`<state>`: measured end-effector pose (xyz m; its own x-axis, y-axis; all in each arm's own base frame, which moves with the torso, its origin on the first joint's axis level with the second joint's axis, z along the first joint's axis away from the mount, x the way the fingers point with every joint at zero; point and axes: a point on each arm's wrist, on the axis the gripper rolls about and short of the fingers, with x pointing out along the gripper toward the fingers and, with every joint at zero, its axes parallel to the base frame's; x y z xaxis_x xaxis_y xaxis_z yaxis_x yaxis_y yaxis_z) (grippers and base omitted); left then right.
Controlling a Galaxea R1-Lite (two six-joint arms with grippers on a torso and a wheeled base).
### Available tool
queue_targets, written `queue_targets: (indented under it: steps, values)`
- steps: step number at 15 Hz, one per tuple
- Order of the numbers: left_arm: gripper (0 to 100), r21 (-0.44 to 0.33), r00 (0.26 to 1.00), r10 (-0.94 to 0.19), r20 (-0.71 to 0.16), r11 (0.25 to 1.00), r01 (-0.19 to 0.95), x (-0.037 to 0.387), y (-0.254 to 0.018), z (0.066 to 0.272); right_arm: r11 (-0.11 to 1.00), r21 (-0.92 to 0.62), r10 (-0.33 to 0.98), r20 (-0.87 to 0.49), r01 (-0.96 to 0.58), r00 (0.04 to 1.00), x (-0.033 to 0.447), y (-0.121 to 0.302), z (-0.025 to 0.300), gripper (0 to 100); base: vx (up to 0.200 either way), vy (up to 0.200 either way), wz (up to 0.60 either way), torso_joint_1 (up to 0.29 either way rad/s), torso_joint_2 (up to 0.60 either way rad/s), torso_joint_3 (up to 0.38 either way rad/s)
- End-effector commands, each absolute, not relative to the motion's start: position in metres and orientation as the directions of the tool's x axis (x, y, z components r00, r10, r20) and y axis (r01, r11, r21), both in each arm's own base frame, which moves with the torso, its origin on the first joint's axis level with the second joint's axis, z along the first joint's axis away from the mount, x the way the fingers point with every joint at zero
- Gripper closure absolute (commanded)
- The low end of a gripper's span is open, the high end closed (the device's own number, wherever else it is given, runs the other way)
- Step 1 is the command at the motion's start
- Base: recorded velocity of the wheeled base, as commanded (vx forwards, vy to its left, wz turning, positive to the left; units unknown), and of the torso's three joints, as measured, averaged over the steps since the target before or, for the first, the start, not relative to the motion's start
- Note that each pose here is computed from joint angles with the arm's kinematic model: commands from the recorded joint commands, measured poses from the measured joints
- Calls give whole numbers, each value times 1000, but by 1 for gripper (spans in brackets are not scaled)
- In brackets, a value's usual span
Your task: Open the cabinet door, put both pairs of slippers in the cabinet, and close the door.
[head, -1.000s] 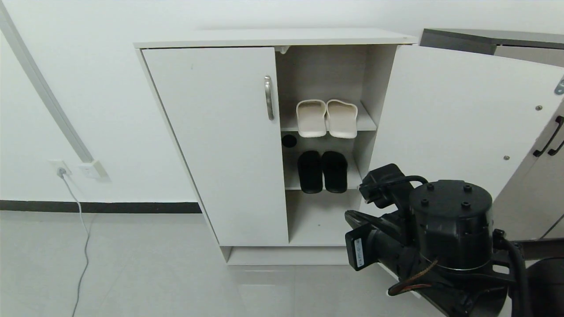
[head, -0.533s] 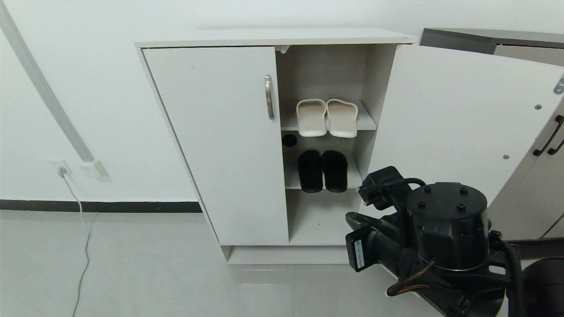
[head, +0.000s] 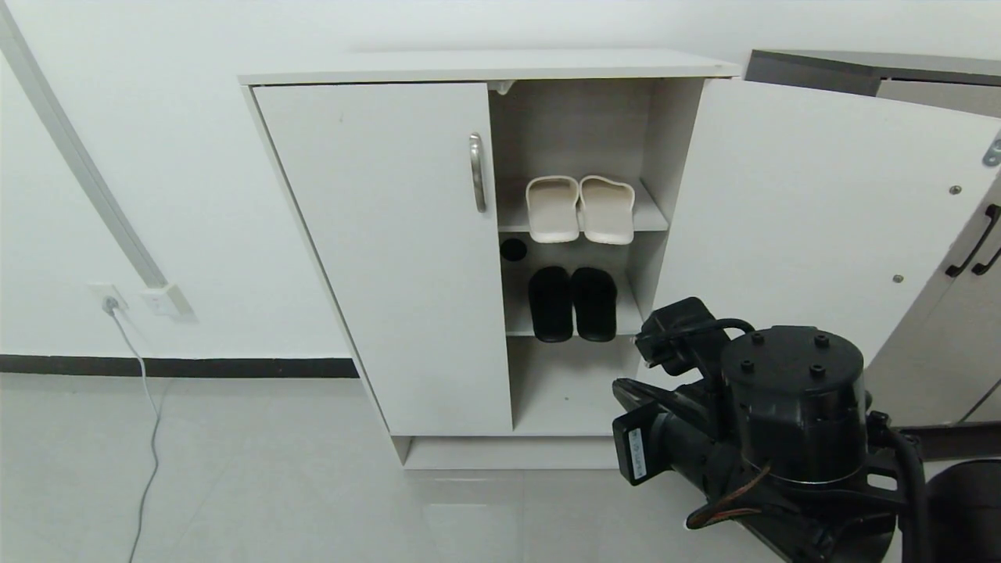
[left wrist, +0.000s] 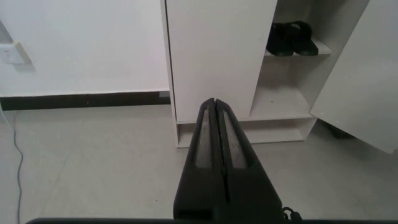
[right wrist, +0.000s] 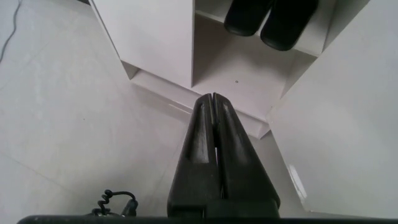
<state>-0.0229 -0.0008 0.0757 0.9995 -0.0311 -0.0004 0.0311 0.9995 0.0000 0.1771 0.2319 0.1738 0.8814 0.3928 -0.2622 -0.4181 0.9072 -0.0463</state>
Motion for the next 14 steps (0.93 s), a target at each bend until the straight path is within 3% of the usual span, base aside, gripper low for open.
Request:
queue_targets:
  steps: [1, 4, 7, 14]
  values:
    - [100, 0, 1000, -31, 0, 1000, 31, -23, -1, 76, 907, -47, 393, -264, -418, 881, 177, 232, 173, 100, 0, 0, 0, 0, 0, 0]
    - [100, 0, 1000, -31, 0, 1000, 31, -23, -1, 76, 907, -48, 392, -265, -418, 881, 177, 232, 173, 100, 0, 0, 0, 1, -41, -41]
    - [100, 0, 1000, -31, -2, 1000, 31, -23, -1, 76, 907, -49, 392, -266, -418, 881, 177, 233, 173, 100, 0, 0, 0, 4, -193, -321]
    - [100, 0, 1000, -31, 0, 1000, 31, -23, -1, 76, 908, -50, 390, -265, -416, 882, 178, 232, 173, 100, 0, 0, 0, 74, -487, -360]
